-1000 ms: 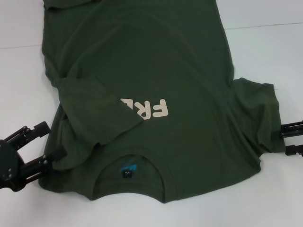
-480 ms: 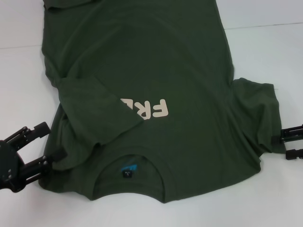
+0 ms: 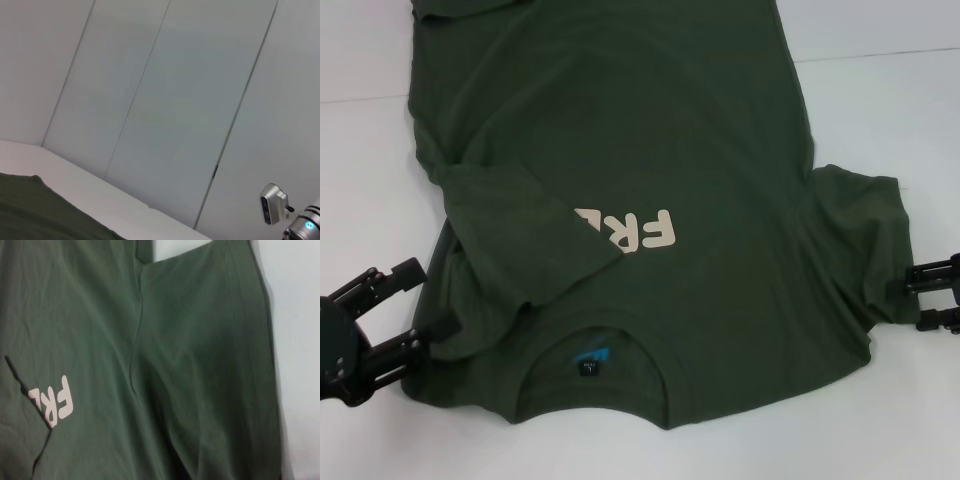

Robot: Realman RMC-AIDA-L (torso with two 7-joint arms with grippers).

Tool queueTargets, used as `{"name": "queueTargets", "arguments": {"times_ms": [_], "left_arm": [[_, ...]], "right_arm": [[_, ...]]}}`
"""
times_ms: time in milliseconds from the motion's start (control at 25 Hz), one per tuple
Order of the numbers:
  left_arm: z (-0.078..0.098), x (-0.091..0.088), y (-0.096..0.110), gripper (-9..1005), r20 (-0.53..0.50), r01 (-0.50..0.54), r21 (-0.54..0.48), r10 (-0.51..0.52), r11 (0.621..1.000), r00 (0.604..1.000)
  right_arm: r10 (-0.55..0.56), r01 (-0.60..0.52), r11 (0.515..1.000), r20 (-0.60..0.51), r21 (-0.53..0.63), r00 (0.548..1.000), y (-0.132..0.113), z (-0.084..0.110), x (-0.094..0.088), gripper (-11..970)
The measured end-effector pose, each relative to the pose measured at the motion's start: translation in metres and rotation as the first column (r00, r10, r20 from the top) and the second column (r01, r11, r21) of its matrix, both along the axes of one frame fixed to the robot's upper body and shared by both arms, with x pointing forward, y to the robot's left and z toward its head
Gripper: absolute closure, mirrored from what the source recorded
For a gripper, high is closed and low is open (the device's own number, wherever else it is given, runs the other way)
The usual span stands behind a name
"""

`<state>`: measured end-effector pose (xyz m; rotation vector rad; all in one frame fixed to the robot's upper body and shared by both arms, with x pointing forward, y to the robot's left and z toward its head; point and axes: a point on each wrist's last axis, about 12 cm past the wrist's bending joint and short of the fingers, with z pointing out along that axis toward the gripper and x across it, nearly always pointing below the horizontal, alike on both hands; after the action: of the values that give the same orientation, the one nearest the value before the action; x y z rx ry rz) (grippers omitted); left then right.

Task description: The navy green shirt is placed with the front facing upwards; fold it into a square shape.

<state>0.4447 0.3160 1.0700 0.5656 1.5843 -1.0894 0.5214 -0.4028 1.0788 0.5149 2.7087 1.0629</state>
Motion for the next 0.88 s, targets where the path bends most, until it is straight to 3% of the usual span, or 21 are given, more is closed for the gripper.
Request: {"name": "queueTargets", "arguments": {"times_ms": [880], "left_arm": [[-0.0001,0.0004,0.0005,156,0.0,-0.005,0.003,0.005,1.0,1.0]], "right_arm": [[-0.053,0.052,0.998,0.032,0.016,0.998,-0.0023,-0.0018,0.0018,238]]}}
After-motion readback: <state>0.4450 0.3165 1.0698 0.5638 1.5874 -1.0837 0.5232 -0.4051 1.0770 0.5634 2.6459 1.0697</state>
